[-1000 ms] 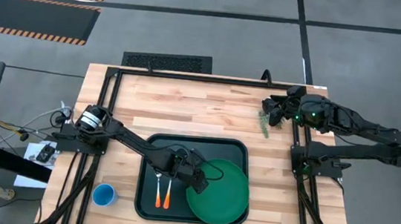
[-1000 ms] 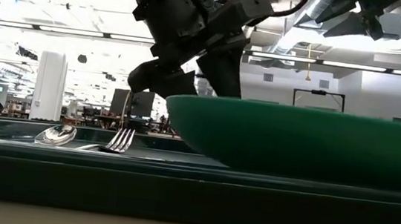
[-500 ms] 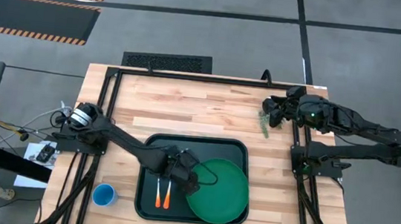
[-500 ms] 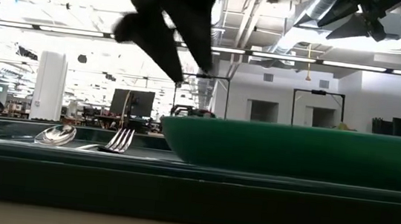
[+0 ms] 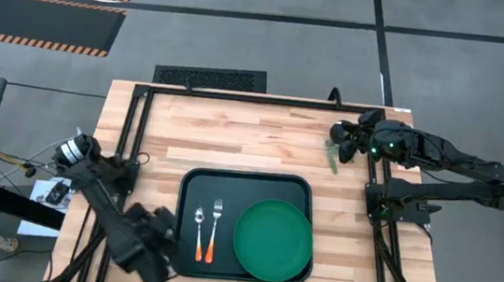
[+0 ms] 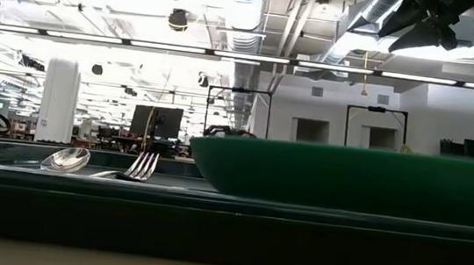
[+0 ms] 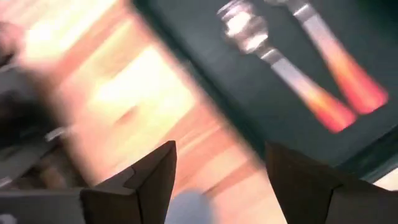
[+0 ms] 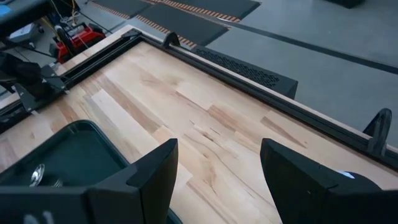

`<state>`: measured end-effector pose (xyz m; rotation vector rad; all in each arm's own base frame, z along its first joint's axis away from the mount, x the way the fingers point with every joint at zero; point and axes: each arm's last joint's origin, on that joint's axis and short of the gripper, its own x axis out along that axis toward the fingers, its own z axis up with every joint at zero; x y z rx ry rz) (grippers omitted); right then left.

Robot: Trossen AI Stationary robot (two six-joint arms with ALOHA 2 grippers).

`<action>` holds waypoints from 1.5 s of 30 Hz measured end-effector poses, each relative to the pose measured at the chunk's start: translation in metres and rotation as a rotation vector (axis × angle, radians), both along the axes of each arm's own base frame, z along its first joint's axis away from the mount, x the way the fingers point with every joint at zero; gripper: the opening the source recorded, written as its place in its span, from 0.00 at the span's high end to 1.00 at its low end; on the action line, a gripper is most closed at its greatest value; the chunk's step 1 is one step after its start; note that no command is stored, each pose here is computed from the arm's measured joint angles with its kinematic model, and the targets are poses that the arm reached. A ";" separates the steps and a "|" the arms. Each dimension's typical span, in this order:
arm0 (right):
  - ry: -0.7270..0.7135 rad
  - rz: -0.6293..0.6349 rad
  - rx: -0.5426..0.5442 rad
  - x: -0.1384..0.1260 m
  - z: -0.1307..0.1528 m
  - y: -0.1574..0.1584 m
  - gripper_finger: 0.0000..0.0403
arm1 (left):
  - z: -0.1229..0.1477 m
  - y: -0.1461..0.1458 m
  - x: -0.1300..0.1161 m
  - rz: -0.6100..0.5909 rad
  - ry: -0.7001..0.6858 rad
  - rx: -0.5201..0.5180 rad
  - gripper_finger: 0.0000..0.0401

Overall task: Pick and place plate/cup/fork/spoon on tray
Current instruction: Put the blue cup on the black tray on top of the green plate

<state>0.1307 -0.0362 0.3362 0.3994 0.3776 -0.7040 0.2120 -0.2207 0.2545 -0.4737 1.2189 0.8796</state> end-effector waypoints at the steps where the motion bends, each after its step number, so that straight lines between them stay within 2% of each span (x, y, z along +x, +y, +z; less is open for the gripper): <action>1: -0.001 0.000 0.000 0.000 0.000 0.000 0.37 | 0.004 0.000 -0.008 0.003 0.033 0.008 0.43; 3: 0.000 0.000 0.000 0.000 0.000 0.000 0.37 | 0.013 0.004 -0.020 0.026 0.062 0.018 0.43; 7: -0.001 -0.001 0.000 0.000 0.000 0.000 0.37 | 0.031 0.013 -0.039 0.003 0.017 -0.043 0.43; 11: -0.008 -0.003 0.003 0.000 0.000 0.000 0.37 | 0.041 0.030 -0.063 -0.103 0.032 -0.080 0.43; 16: -0.006 -0.004 0.005 0.000 0.000 0.000 0.37 | 0.036 0.049 -0.082 -0.207 0.025 -0.201 0.43; 24: -0.001 -0.002 0.000 0.000 0.000 0.000 0.37 | 0.000 0.052 -0.088 -0.410 0.064 -0.346 0.43; 40: 0.002 -0.001 -0.003 0.000 0.000 0.000 0.37 | -0.020 0.052 -0.090 -0.589 0.103 -0.340 0.43; 42: 0.002 -0.002 -0.003 0.000 0.000 0.000 0.37 | -0.021 0.053 -0.091 -0.590 0.113 -0.344 0.45; 45: 0.002 -0.002 -0.003 0.000 0.000 0.000 0.37 | -0.025 0.051 -0.090 -0.602 0.103 -0.370 0.55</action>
